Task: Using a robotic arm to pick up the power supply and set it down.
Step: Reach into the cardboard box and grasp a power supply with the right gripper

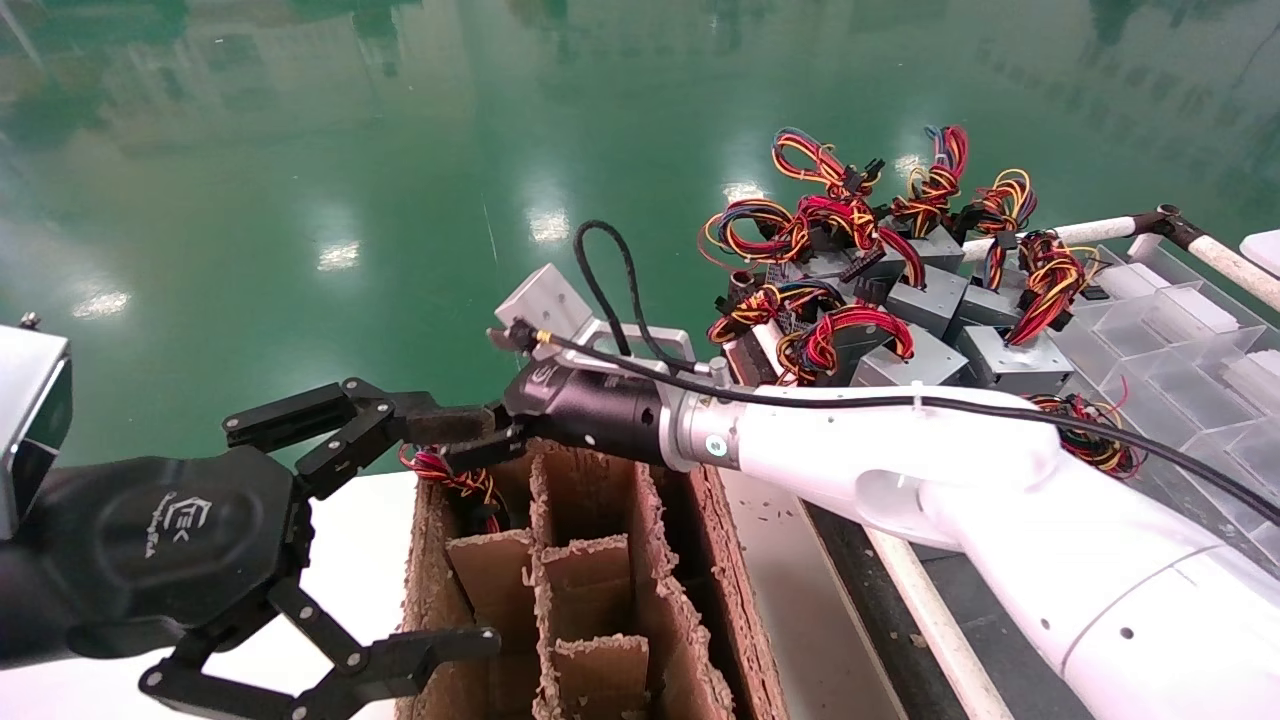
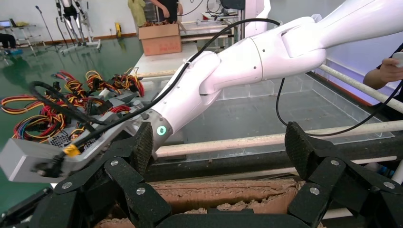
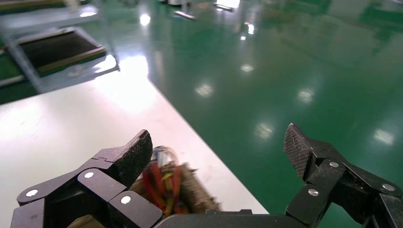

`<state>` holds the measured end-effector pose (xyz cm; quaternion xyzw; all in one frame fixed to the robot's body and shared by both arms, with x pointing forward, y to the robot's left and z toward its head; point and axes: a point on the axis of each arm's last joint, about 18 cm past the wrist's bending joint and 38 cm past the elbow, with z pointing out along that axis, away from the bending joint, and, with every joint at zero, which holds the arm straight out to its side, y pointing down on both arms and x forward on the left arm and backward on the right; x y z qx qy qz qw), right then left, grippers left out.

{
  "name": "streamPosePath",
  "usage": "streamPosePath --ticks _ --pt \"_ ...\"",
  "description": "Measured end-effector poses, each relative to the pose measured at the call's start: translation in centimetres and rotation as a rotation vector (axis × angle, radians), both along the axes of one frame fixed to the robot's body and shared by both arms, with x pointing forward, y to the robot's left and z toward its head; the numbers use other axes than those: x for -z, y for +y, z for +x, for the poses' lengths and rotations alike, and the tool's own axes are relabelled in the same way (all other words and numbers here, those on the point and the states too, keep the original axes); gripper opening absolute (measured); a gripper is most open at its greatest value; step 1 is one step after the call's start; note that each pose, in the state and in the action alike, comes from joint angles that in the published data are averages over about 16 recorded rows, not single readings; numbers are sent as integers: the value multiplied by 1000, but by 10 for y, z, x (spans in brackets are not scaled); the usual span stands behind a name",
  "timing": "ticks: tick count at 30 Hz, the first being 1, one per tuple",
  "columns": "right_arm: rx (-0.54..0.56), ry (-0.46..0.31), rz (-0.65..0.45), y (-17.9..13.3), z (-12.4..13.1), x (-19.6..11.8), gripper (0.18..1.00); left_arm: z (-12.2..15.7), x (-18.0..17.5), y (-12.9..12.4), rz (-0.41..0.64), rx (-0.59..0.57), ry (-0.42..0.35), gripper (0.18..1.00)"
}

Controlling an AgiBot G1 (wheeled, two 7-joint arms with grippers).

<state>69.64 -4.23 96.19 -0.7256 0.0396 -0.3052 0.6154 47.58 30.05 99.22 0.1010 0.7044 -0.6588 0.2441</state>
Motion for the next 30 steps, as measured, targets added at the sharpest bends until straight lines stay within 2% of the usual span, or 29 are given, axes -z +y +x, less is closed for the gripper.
streamPosePath --ticks 8,14,30 --pt "9 77 59 13 -3 2 1001 0 0 0 0 0 0 1001" --pt "-20 130 52 22 -10 11 1001 0 0 0 0 0 0 1001" --pt "-31 169 -29 26 -15 32 999 0 0 0 0 0 0 1001"
